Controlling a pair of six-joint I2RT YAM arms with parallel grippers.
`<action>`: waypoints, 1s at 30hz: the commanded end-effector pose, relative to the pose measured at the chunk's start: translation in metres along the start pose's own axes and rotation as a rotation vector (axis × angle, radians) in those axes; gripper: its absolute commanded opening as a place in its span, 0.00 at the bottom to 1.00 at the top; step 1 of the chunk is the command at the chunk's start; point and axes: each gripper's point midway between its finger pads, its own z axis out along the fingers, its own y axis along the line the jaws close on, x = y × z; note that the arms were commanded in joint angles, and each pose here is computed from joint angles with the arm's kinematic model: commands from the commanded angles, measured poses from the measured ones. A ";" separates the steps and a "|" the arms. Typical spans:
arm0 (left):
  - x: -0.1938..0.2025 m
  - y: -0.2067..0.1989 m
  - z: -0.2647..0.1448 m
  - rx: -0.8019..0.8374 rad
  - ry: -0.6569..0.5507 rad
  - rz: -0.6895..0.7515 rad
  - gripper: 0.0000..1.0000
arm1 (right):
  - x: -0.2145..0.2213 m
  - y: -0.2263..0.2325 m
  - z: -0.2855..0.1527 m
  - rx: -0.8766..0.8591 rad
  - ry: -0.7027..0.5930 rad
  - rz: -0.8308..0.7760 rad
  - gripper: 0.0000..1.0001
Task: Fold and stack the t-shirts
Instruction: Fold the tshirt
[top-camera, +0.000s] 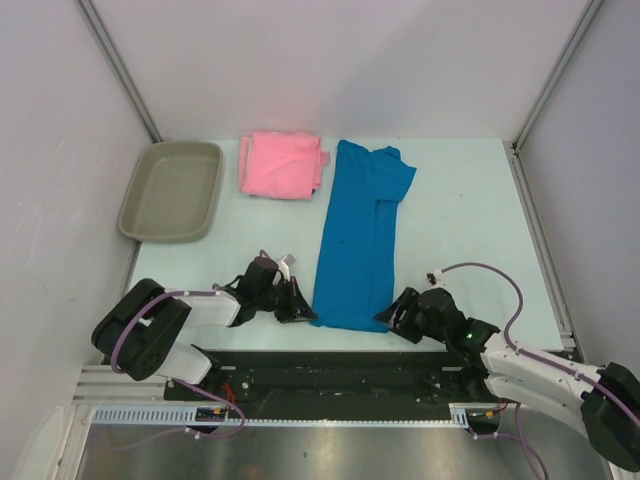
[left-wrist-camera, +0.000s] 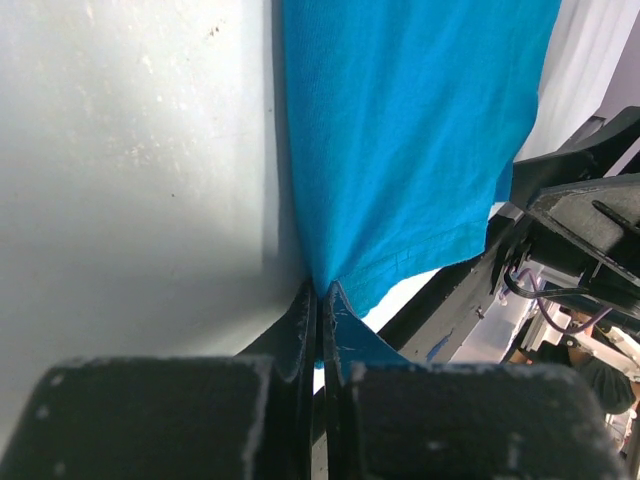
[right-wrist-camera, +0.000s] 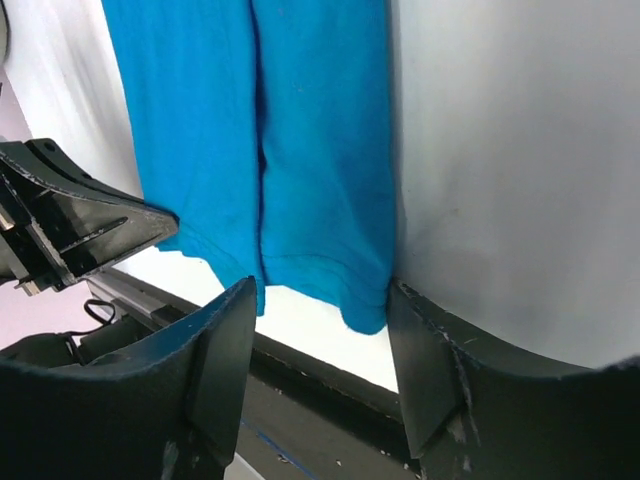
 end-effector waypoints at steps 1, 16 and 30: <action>0.029 0.044 -0.004 -0.163 0.062 -0.044 0.00 | 0.016 -0.038 0.010 0.119 0.032 -0.011 0.56; 0.024 0.024 -0.014 -0.130 0.013 0.051 0.00 | 0.020 -0.043 0.003 0.161 0.021 -0.063 0.00; 0.059 -0.023 -0.027 -0.075 -0.014 0.088 0.00 | 0.029 -0.001 -0.062 0.055 -0.018 -0.190 0.00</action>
